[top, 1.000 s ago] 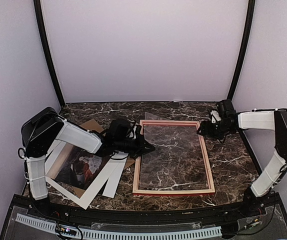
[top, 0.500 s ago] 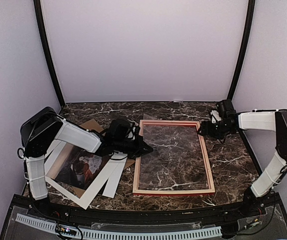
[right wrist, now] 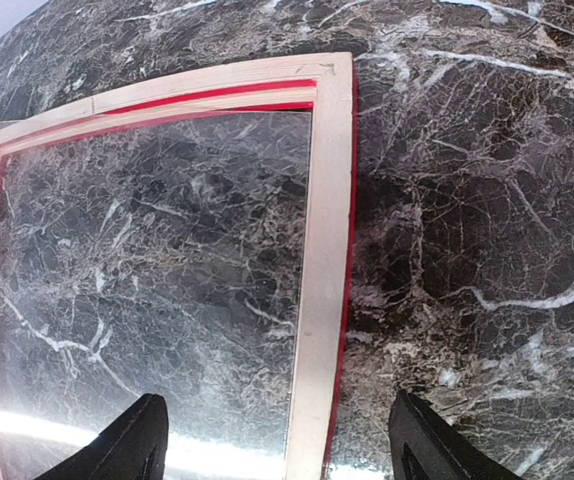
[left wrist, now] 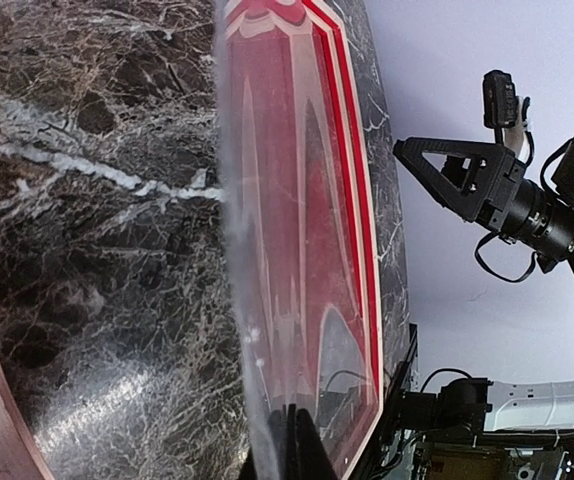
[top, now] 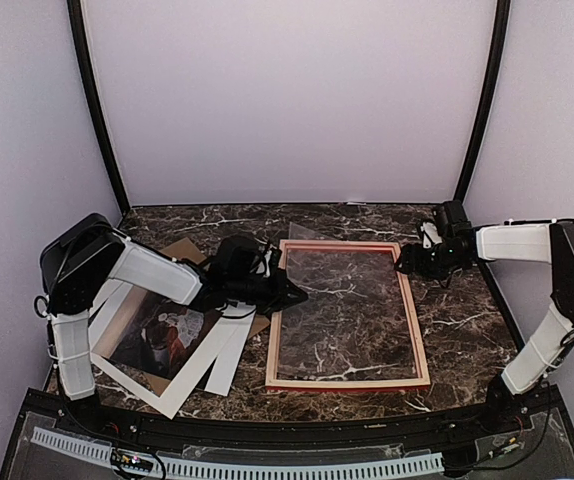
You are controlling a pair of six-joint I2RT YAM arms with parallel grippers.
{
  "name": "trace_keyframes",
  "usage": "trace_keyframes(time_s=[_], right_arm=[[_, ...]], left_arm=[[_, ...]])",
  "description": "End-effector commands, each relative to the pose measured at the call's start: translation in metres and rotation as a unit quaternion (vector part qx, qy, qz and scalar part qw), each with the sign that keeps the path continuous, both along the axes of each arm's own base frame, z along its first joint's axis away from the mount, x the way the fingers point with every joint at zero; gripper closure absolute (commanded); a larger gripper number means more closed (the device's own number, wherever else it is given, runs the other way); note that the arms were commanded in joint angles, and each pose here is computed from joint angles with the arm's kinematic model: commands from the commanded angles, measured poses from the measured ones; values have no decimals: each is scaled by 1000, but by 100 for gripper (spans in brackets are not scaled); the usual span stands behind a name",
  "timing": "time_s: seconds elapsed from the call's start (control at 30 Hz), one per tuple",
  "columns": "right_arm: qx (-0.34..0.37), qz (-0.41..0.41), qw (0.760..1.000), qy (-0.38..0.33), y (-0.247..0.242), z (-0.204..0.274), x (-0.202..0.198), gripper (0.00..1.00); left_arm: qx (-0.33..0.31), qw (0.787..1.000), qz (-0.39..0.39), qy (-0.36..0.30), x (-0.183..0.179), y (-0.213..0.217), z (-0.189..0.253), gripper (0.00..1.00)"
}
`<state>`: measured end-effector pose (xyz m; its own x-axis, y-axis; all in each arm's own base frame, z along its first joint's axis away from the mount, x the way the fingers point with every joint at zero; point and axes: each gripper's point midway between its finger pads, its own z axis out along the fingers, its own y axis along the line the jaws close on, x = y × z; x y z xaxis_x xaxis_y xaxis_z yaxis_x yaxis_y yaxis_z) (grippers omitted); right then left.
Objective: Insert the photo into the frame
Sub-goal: Place the glass panel in the frame body.
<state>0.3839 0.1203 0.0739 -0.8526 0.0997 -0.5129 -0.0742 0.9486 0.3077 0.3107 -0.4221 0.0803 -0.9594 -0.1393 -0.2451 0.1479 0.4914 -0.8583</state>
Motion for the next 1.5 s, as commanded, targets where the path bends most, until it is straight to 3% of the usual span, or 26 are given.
trace_keyframes(time_s=[0.0, 0.4, 0.57, 0.73, 1.1, 1.47], right_arm=[[-6, -1, 1000, -15, 0, 11, 4, 23], [-17, -71, 995, -72, -42, 80, 20, 23], [-22, -116, 988, -104, -74, 112, 22, 22], [-33, -133, 984, -117, -88, 124, 21, 22], [-10, -111, 989, -96, -75, 104, 19, 23], [18, -43, 998, -43, -26, 47, 14, 21]], left_arm=[[-47, 996, -21, -68, 0, -5, 58, 100], [-148, 974, -76, -152, -13, -34, 189, 100], [-194, 964, -97, -156, -14, -48, 218, 100], [-183, 972, -84, -120, -3, -59, 190, 100], [-75, 996, -28, -43, 18, -48, 68, 100], [-18, 1000, 0, 0, 13, -18, 18, 100]])
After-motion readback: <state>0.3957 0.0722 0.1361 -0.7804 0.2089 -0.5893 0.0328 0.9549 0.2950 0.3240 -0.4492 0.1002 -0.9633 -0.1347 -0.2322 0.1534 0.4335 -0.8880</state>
